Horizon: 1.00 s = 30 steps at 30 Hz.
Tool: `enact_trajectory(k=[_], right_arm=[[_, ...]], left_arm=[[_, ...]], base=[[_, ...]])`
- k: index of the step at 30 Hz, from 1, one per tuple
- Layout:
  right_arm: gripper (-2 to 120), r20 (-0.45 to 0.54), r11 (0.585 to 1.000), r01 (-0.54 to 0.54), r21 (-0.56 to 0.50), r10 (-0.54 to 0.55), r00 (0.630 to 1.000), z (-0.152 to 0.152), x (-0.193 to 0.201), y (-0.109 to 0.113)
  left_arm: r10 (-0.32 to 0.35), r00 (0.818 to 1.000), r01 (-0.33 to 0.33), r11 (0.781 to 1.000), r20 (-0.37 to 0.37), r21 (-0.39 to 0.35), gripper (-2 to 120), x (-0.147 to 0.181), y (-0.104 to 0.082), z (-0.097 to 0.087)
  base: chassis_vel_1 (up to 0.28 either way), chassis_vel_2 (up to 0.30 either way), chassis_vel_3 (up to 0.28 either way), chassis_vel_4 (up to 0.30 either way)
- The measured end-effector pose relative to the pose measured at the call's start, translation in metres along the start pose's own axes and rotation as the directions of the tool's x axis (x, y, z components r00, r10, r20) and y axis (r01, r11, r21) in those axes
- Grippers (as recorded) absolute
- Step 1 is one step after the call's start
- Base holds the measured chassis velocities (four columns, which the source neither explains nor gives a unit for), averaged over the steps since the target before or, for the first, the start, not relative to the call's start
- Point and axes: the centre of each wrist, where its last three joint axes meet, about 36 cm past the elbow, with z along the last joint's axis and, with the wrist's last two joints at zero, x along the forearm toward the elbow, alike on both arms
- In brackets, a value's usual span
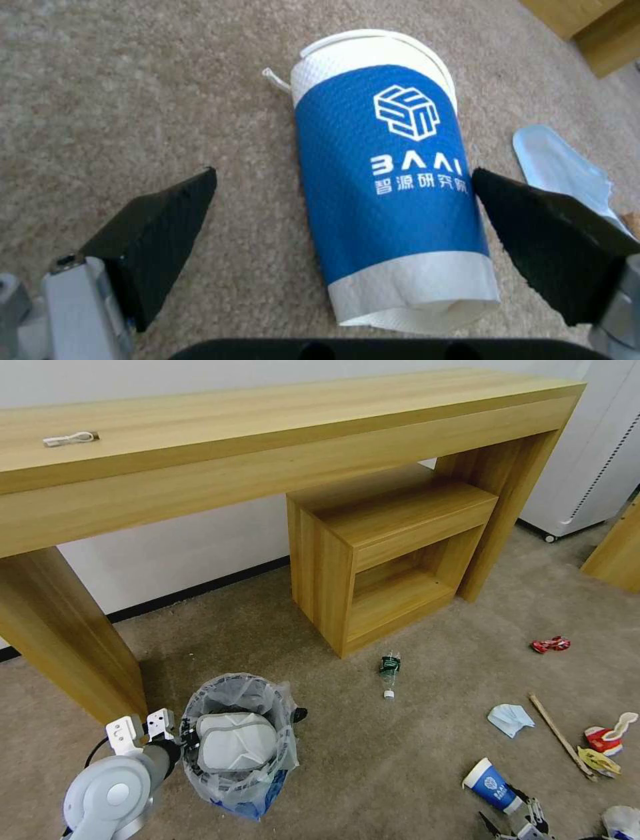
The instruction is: Pick up the trash bin and place the garbage on the floor into it.
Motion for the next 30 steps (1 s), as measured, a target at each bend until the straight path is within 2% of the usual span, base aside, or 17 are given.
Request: enact_trajectory(k=[19, 23, 27, 28, 30], right_arm=[[96, -0.018, 1.0, -0.03, -0.008, 0.03, 0.999, 0.006, -0.012, -0.001], [87, -0.017, 0.999, -0.033, -0.011, 0.032, 0.999, 0.005, -0.013, 0.0], [72, -0.017, 0.999, -0.038, -0.01, 0.037, 0.999, 0.005, -0.013, 0.001], [72, -0.017, 0.999, -0.038, -0.01, 0.037, 0.999, 0.005, -0.013, 0.001], [64, -0.017, 0.999, -0.037, -0.009, 0.037, 0.999, 0.005, -0.013, 0.001]], left_arm=[[-0.002, 1.0, 0.002, 1.0, 0.003, 0.002, 0, 0.001, 0.001, 0.0], [-0.002, 1.0, 0.002, 1.0, 0.005, 0.003, 0, 0.001, 0.0, 0.0], [-0.002, 1.0, 0.002, 1.0, 0.007, 0.005, 0, 0.001, 0.0, 0.0], [-0.002, 1.0, 0.002, 1.0, 0.007, 0.005, 0, 0.001, 0.0, 0.0], [-0.003, 1.0, 0.003, 1.0, 0.008, 0.005, 0, 0.001, 0.0, 0.001]], base=[[0.0, 0.0, 0.0, 0.0], [0.0, 0.0, 0.0, 0.0], [0.0, 0.0, 0.0, 0.0], [0.0, 0.0, 0.0, 0.0], [0.0, 0.0, 0.0, 0.0]])
